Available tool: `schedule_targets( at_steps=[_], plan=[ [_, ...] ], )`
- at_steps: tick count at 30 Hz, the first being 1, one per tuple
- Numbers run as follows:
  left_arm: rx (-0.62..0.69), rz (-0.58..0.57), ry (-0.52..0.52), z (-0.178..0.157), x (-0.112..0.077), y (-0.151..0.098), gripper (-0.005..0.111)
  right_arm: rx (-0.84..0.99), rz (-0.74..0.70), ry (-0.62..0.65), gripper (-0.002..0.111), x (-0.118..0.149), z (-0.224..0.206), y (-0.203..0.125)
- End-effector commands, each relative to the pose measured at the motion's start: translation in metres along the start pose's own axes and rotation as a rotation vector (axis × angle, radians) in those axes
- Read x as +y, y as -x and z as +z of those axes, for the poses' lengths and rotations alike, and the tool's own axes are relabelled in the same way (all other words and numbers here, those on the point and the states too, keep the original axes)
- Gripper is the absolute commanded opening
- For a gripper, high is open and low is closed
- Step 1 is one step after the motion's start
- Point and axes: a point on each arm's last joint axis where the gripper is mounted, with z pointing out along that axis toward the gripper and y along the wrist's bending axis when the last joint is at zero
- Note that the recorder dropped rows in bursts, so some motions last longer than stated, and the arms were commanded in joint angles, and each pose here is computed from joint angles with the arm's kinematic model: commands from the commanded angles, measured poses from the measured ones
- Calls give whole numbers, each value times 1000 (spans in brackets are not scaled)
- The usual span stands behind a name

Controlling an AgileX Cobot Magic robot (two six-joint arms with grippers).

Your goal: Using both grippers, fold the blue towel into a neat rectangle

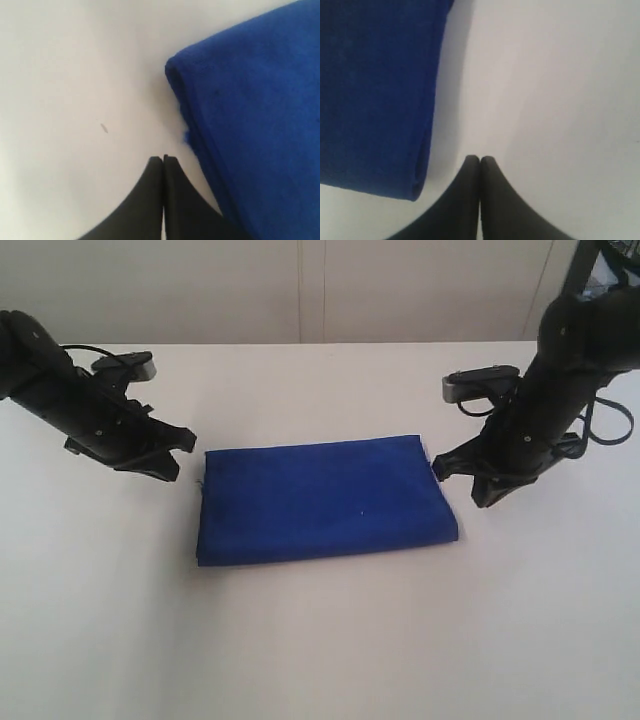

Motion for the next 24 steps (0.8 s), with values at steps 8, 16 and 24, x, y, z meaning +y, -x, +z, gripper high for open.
schedule_targets(
  at_steps=[8,16,24],
  plan=[
    [15,11,-15,39,-15,4,0,-2,-27,-9,0,21,16,-11],
    [-6,25,-29,50,-20,18,0,30,-76,4,0,39,19,-14],
    [5,32,-49,52,-22,25,0,40,-96,-2,0,44,19,-15]
  ],
)
